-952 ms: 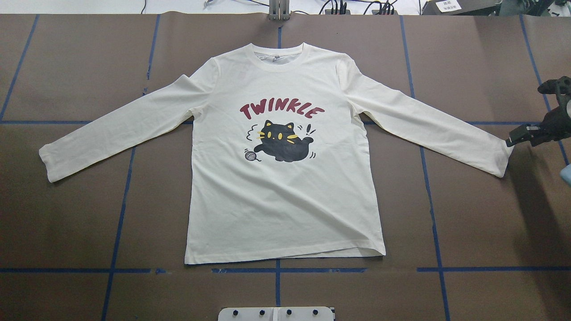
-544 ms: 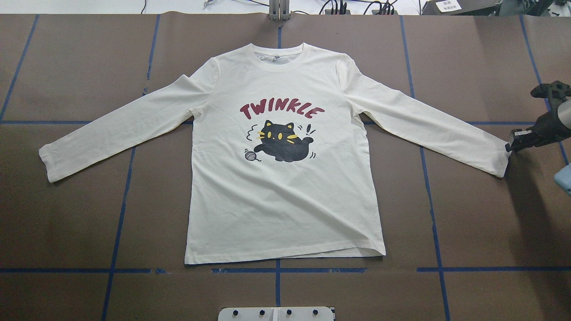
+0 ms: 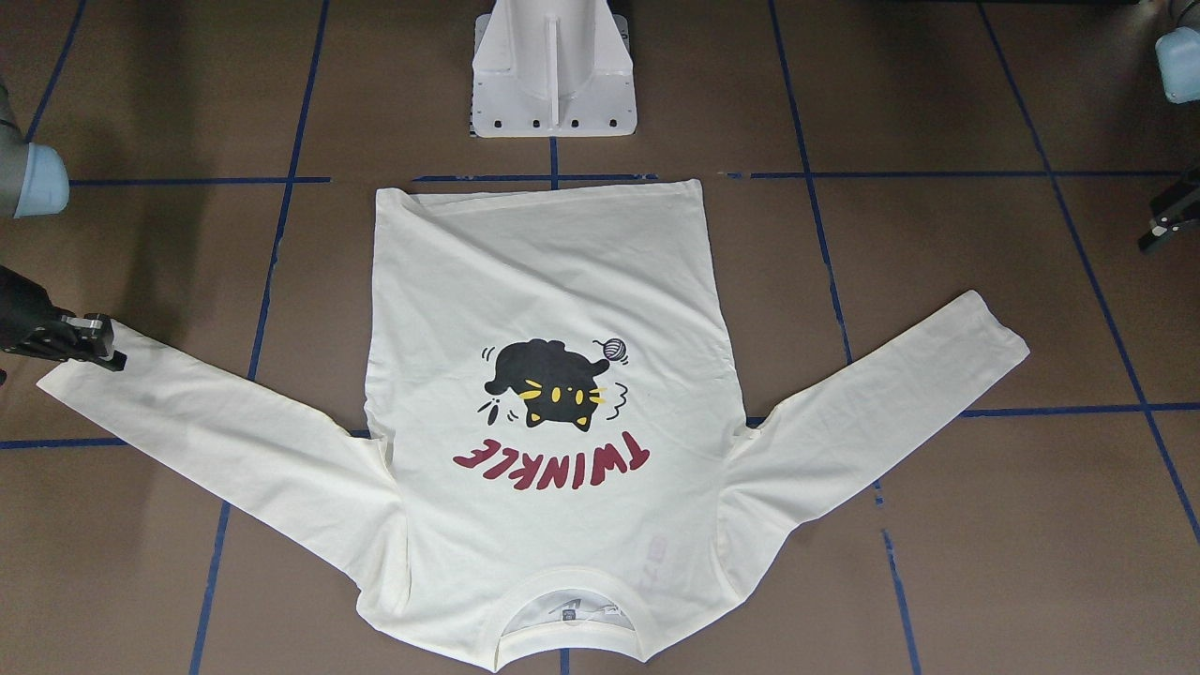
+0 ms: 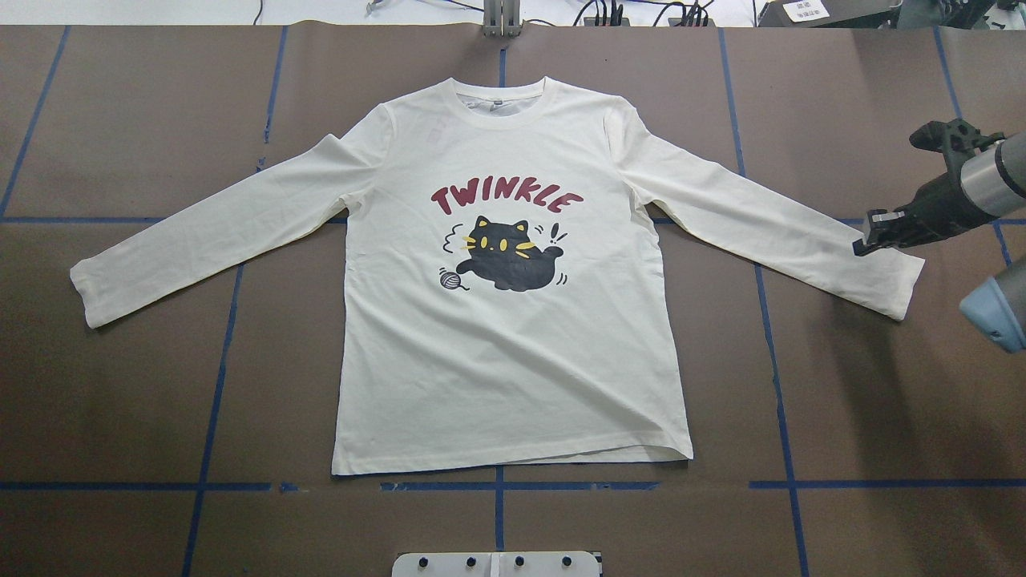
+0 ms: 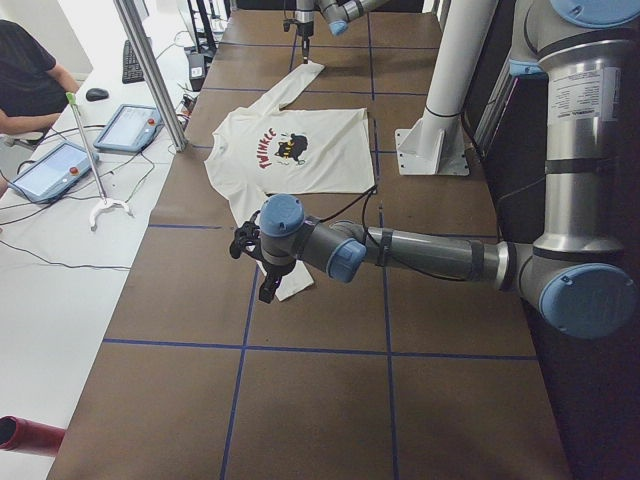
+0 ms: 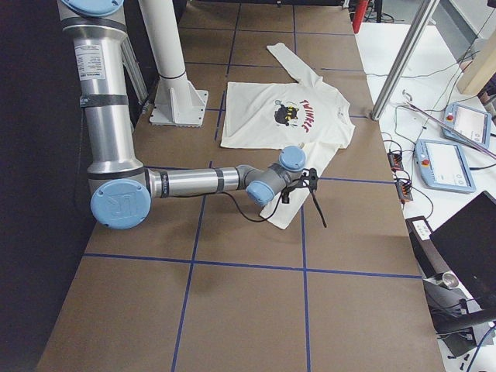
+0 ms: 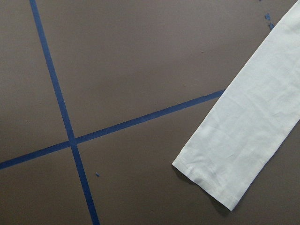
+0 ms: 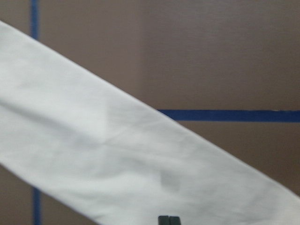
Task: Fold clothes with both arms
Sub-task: 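Grasp the cuff of the sleeve nearest the right gripper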
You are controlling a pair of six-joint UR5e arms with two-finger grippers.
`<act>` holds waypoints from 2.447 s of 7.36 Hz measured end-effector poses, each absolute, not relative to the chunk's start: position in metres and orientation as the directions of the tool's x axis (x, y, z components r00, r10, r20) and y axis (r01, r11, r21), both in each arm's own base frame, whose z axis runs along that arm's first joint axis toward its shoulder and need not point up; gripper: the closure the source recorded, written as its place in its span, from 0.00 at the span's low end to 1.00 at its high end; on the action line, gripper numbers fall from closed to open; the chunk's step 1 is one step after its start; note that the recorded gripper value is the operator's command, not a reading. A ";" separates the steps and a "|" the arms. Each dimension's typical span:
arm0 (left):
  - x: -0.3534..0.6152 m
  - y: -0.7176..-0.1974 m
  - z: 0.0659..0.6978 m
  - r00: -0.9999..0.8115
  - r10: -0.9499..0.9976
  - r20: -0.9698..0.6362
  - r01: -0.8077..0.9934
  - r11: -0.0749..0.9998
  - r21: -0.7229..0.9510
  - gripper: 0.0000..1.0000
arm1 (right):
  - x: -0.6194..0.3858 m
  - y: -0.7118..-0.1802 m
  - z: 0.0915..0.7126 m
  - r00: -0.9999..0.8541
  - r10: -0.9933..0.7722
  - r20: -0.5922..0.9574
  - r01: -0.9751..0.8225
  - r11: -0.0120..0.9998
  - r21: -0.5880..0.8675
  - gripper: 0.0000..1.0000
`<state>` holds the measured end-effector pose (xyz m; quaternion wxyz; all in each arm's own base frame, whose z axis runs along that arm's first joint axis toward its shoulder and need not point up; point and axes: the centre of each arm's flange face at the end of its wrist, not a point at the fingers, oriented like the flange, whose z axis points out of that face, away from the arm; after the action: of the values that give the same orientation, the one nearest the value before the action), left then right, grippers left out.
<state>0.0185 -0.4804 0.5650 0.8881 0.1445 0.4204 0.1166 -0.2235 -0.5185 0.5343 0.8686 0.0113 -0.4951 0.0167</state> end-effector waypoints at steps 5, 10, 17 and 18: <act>0.019 -0.480 0.564 0.619 0.330 -0.713 -0.086 0.930 0.356 0.00 | -0.235 -0.522 0.522 0.503 0.168 0.847 -0.136 0.984 -0.115 0.56; 0.018 -0.478 0.554 0.613 0.342 -0.712 -0.084 0.925 0.372 0.00 | -0.170 -0.536 0.642 0.621 0.205 0.756 -0.187 0.976 -0.110 0.43; 0.019 -0.478 0.553 0.612 0.344 -0.712 -0.084 0.924 0.374 0.00 | -0.177 -0.532 0.660 0.643 0.212 0.736 -0.180 0.976 -0.125 0.68; 0.019 -0.478 0.553 0.612 0.344 -0.712 -0.084 0.924 0.374 0.00 | -0.180 -0.530 0.660 0.643 0.206 0.737 -0.172 0.977 -0.124 1.00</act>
<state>0.0186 -0.4782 0.5530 0.8845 0.1533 0.4237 0.1210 -0.1798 -0.5301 0.6596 0.9062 -0.0210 -0.4093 0.1043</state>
